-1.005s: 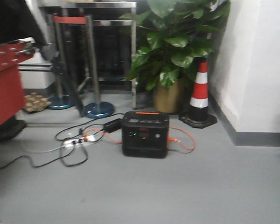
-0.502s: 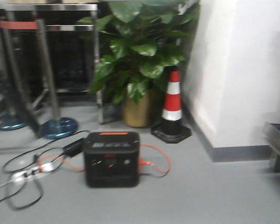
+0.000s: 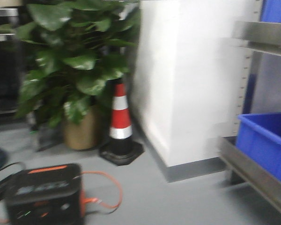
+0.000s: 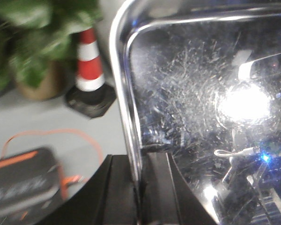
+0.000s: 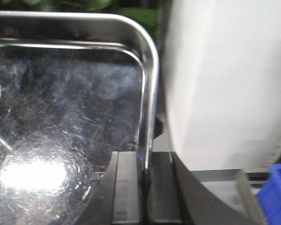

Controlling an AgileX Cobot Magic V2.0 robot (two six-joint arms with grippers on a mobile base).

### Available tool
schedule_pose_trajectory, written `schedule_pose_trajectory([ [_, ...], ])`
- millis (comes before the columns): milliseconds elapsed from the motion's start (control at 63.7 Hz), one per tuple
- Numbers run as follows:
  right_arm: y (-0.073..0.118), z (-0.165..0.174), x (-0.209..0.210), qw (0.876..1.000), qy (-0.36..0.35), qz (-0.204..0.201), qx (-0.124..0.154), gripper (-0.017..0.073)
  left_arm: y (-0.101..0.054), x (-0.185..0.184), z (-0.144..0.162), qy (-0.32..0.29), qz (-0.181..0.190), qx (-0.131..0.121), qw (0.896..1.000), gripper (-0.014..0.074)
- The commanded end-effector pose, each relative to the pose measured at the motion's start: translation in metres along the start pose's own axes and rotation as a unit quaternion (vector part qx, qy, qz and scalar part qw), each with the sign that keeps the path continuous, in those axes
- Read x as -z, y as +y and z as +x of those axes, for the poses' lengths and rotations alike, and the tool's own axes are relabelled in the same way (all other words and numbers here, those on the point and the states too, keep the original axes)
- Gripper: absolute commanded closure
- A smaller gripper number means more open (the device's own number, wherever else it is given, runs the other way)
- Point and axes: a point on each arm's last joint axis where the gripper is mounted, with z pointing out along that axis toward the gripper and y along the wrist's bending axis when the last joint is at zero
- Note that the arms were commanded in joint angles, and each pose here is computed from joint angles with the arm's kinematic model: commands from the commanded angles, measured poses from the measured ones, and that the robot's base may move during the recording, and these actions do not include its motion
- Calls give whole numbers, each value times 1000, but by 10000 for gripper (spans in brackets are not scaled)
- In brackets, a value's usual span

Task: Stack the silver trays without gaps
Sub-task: 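Drive the base past the plant to the other bin shelf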

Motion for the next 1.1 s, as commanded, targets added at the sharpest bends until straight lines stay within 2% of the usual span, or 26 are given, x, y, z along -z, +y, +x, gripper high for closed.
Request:
schedule_pose_trajectory([
  [0, 14, -14, 8, 999, -46, -20, -10, 638, -20, 9, -8, -39, 45, -3, 998, 612],
  [1083, 14, -14, 8, 999, -46, -20, -10, 638, -20, 9, -8, -39, 45, -3, 998, 612],
])
